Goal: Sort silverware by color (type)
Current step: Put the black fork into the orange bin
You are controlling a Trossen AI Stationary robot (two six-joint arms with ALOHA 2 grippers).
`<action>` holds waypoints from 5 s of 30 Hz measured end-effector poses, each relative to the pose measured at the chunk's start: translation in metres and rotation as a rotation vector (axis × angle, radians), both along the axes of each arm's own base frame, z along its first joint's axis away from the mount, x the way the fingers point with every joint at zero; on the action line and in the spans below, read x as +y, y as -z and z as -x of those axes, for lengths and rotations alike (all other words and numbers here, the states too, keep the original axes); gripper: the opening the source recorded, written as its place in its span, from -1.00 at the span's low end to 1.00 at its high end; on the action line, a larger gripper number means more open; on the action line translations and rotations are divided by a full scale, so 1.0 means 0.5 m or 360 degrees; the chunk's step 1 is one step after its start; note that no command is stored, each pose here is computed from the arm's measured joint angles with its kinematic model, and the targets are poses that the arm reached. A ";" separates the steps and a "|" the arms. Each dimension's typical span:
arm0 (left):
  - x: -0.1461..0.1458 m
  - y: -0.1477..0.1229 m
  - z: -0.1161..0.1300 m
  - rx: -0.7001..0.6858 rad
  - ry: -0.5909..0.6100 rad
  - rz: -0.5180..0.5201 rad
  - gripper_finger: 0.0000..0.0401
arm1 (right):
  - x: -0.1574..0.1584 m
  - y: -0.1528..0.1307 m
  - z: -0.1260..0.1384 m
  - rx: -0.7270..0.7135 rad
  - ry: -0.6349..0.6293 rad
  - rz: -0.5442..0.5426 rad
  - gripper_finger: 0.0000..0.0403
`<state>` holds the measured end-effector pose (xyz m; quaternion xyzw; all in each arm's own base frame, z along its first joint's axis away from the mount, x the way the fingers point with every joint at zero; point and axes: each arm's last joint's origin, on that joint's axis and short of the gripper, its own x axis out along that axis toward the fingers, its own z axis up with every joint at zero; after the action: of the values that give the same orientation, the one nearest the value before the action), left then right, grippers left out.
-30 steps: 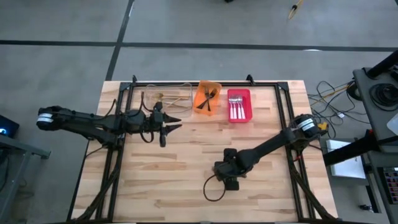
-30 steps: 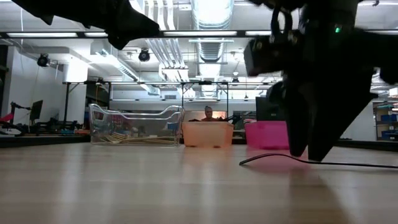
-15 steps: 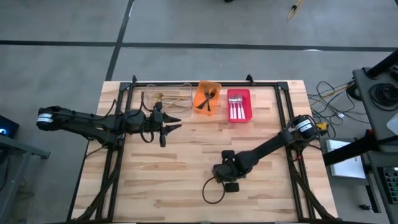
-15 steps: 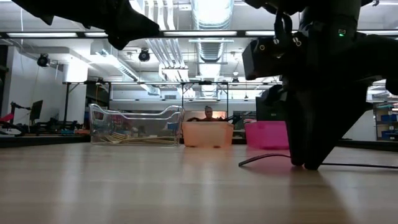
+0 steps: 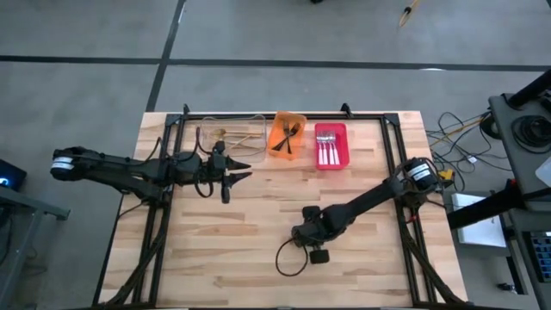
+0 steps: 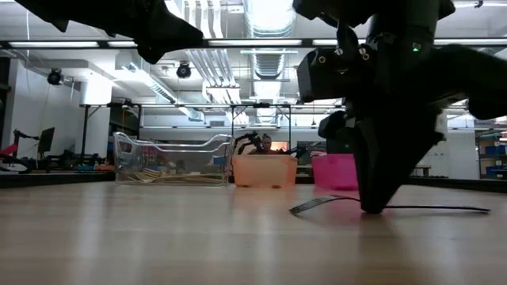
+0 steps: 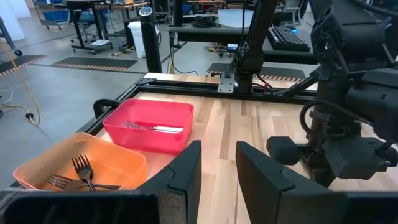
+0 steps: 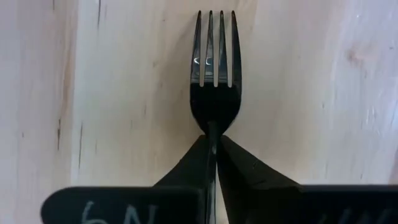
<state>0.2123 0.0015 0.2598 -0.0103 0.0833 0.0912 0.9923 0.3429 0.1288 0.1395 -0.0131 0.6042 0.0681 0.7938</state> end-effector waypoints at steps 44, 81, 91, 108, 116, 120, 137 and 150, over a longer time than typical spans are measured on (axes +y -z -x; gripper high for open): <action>-0.106 -0.023 -0.046 -0.0527 0.0818 -0.0320 -0.54 | -0.158 -0.290 -0.087 -0.2070 -0.0931 -0.0529 -0.95; -0.130 -0.039 -0.127 -0.0720 0.0949 -0.0383 -0.94 | -0.175 -0.297 -0.092 -0.2005 -0.0757 -0.0629 -0.93; -0.127 -0.039 -0.115 -0.0707 0.0853 -0.0359 -1.00 | -0.196 -0.293 -0.094 -0.1957 -0.0666 -0.0653 -0.78; -0.076 -0.010 -0.017 -0.0485 0.0037 -0.0335 -1.00 | -0.290 -0.276 -0.100 -0.1830 0.0092 -0.0394 -0.53; -0.048 0.004 0.001 -0.0349 -0.0765 -0.0181 -1.00 | -0.309 -0.265 -0.099 -0.1792 0.0719 -0.0071 -0.59; -0.047 0.013 -0.004 -0.0345 -0.0833 -0.0119 -1.00 | -0.314 -0.260 -0.097 -0.1773 0.0866 0.0010 -0.61; -0.054 0.023 -0.029 -0.0431 -0.0733 -0.0059 -1.00 | -0.249 -0.259 -0.108 -0.1856 0.0706 0.0089 -0.27; -0.056 0.022 -0.037 -0.0472 -0.0731 -0.0125 -1.00 | -0.208 -0.235 -0.125 -0.1935 0.0739 0.0365 -0.28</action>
<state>0.2308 -0.0265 0.2486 -0.0038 -0.0711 0.3146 0.9466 0.4056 0.0250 0.2569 -0.0031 0.0389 -0.1892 0.9812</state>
